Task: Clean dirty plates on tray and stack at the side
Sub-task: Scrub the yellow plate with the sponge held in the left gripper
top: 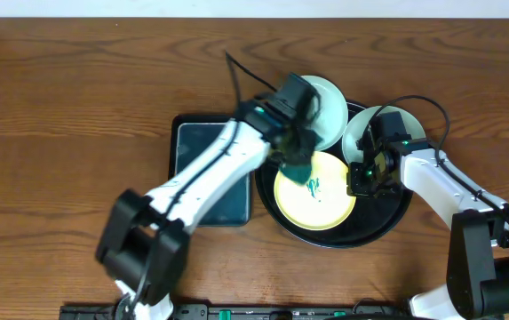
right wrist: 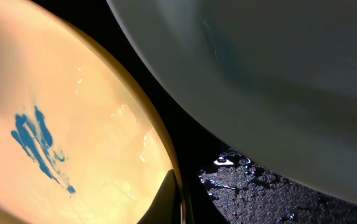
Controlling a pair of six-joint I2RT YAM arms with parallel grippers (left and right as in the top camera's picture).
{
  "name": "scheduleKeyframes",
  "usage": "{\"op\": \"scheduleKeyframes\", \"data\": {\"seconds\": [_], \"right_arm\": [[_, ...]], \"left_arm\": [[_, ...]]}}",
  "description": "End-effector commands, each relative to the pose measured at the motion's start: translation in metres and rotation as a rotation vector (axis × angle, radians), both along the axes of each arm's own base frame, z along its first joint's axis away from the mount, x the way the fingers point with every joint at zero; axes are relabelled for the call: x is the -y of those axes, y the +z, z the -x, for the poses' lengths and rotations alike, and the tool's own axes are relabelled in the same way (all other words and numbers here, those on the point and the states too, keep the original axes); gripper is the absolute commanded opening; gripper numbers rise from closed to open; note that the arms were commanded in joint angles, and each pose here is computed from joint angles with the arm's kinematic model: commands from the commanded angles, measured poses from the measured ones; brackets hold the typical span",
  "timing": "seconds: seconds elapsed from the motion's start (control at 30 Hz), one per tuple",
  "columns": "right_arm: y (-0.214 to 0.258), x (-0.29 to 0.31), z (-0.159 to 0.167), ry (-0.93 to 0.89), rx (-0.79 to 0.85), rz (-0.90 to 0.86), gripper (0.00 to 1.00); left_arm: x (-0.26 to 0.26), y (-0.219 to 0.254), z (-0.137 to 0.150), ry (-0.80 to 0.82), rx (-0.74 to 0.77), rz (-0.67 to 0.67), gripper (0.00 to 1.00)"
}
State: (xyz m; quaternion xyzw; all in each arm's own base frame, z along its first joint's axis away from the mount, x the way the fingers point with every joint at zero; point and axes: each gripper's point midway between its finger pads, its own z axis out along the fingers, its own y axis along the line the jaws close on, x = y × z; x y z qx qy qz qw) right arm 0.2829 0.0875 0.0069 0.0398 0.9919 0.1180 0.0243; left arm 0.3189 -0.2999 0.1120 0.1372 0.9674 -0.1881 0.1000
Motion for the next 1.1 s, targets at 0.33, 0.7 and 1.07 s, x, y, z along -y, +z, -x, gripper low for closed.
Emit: {"op": "scheduleKeyframes", "data": {"seconds": [0.33,0.7,1.07], "right_arm": [[0.002,-0.002,-0.004,-0.014,0.006,0.0,0.01],[0.002,-0.002,-0.003,-0.014,0.003,0.0,0.01],[0.002,-0.001,-0.001,-0.014,-0.006,0.002,0.01]], "left_arm": [[0.036,-0.065,0.043,-0.135,-0.127,-0.092,0.07],[0.038,-0.102,0.052,-0.17,-0.113,-0.203,0.08],[-0.025,-0.108,-0.008,0.025,-0.058,-0.31,0.07]]}}
